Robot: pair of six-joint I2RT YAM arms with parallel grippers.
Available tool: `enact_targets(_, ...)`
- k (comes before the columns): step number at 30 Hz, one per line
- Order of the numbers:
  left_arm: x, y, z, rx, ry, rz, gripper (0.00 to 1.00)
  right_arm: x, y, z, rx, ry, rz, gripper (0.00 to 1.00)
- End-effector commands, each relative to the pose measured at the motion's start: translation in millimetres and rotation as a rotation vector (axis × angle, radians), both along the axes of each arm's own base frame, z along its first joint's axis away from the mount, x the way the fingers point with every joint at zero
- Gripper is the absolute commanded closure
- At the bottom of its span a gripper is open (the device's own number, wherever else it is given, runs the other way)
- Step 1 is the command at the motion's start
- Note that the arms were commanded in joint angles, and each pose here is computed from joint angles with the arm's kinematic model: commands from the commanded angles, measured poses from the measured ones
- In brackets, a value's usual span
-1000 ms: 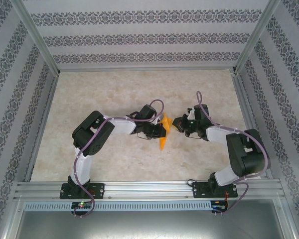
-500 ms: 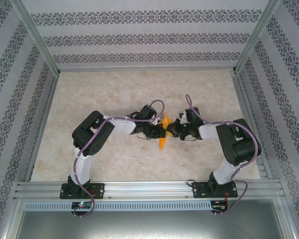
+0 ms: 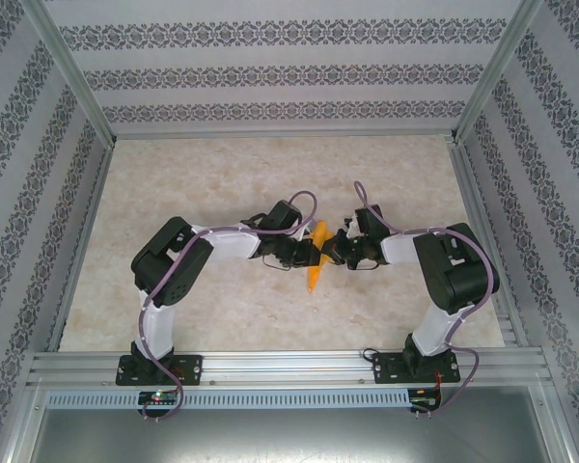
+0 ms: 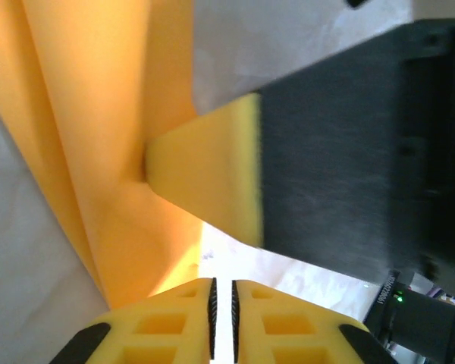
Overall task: Fold a paper plane with a square sheet of paper (pick it up from the middle)
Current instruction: Fold the wing for the fifth time at the center of the table.
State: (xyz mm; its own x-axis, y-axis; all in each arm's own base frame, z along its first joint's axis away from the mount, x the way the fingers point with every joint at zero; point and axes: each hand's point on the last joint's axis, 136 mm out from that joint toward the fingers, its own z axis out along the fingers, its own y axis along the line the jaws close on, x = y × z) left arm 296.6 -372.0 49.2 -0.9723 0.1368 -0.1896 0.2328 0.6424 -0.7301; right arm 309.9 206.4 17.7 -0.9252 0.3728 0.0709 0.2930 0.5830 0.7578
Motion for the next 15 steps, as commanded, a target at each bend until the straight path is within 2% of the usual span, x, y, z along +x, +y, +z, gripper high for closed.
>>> enact_targets(1,0.1,12.4,20.5,0.022,-0.054,0.005,0.81,-4.5,-4.0,-9.8,-0.064,0.018,0.019,1.00)
enact_targets(9,-18.3,37.2,4.9,0.184,-0.081,0.055,0.81,-3.3,-4.5,-9.3,-0.073,0.018,0.021,1.00)
enact_targets(15,-31.1,30.8,-2.7,0.210,-0.080,0.039,0.81,-4.4,-6.1,-10.7,-0.085,0.022,0.018,1.00)
